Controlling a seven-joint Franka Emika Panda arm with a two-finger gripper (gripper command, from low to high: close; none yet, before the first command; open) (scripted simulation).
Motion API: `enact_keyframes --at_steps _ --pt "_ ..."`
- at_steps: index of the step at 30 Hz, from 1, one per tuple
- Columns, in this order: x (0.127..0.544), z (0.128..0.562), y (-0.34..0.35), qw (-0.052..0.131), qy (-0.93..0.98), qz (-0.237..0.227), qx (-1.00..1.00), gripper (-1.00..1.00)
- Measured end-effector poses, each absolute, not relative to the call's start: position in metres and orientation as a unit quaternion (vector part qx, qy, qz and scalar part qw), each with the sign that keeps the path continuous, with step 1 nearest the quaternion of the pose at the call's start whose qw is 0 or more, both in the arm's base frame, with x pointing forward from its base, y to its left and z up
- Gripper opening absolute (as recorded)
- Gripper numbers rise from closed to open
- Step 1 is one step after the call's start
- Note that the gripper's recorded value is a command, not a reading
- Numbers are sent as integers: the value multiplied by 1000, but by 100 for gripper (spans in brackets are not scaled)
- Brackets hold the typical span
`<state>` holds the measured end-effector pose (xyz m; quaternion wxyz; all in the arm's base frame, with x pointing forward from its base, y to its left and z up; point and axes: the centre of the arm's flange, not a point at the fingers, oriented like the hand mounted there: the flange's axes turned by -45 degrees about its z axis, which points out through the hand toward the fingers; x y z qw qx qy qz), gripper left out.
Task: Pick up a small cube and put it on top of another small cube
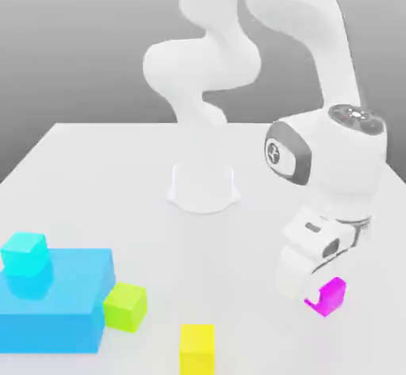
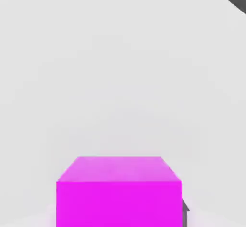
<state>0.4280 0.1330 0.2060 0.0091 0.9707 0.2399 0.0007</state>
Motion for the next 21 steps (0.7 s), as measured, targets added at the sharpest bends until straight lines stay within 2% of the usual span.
enact_keyframes --at_steps 3,6,10,13,17,18,21 --pt "448 228 57 16 125 1 992 -100" --pt "452 252 -51 19 -29 1 999 -100" --pt "415 294 -196 15 -255 1 967 -100" --pt "371 321 -270 4 -383 0 924 -100" --pt "357 287 -289 -2 -422 1 907 -100" --pt "356 273 -290 -2 -423 1 906 100" --pt "356 273 -289 -2 -422 1 906 100"
